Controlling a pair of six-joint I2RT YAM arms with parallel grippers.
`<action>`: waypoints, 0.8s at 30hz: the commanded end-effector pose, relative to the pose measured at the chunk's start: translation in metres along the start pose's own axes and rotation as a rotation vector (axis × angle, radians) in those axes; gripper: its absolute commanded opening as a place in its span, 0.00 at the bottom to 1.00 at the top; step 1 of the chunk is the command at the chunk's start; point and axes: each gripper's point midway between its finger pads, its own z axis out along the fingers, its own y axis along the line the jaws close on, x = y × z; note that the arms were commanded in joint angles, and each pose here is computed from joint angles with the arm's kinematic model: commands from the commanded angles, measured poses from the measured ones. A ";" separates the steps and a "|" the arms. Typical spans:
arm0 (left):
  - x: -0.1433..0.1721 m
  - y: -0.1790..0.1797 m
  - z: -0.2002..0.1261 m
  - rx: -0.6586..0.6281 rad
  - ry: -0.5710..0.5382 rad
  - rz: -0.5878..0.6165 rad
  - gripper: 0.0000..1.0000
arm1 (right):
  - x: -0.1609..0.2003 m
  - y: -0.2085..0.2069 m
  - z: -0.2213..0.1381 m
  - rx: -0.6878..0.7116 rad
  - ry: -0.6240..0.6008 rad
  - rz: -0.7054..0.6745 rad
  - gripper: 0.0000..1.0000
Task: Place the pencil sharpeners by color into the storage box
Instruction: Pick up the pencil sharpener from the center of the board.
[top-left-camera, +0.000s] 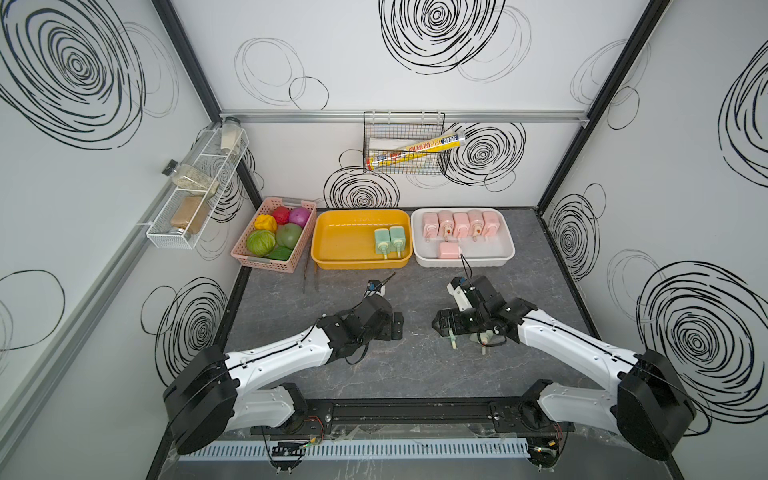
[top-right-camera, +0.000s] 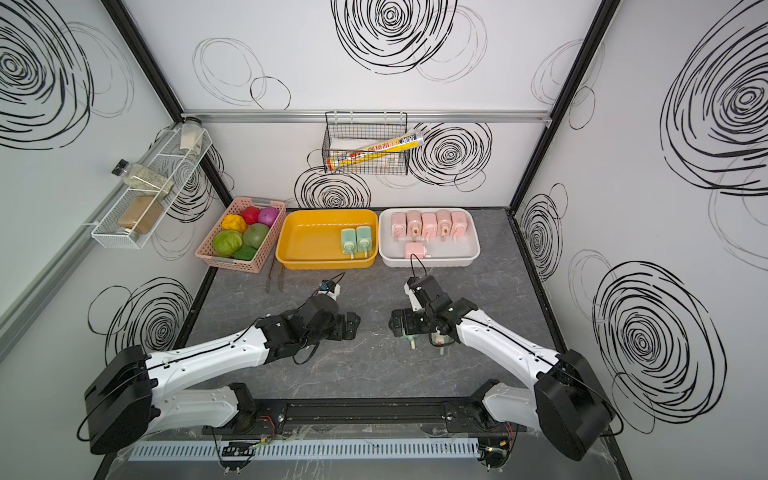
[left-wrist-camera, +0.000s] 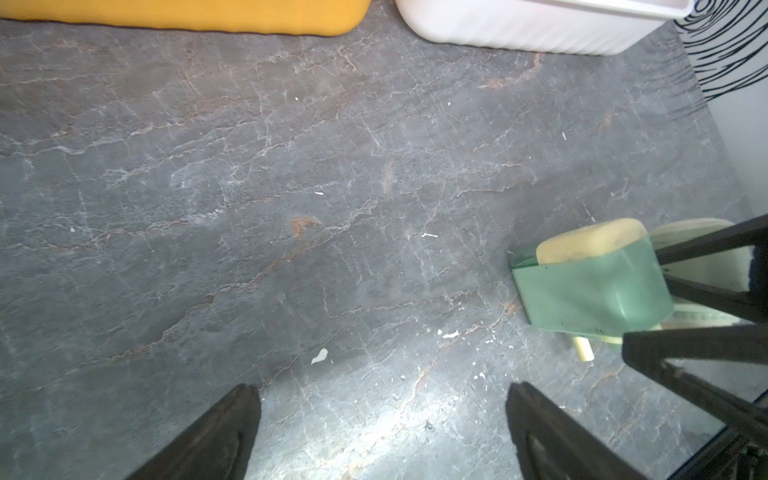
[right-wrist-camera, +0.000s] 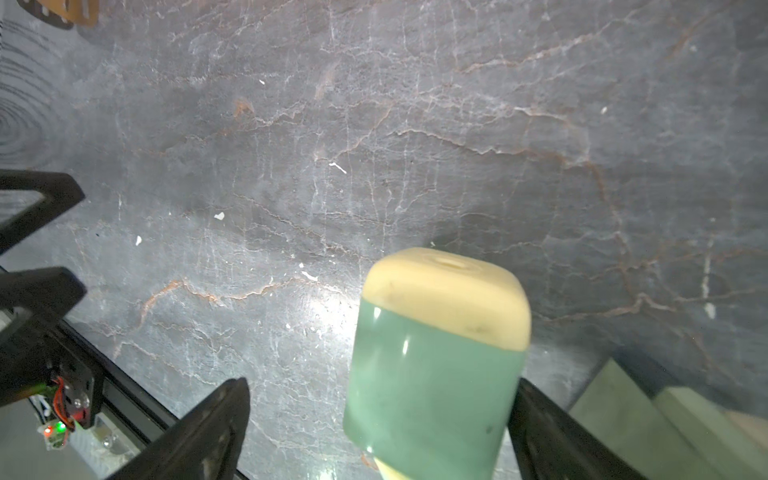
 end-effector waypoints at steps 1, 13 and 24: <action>-0.001 -0.017 0.001 0.050 -0.007 0.050 0.99 | 0.002 0.019 -0.001 -0.093 -0.017 0.075 1.00; 0.010 -0.054 -0.005 0.143 -0.041 0.158 0.99 | 0.007 0.013 -0.015 -0.036 -0.038 0.088 1.00; 0.029 -0.122 -0.010 0.238 -0.085 0.358 0.99 | -0.067 -0.038 -0.080 0.155 -0.448 0.137 1.00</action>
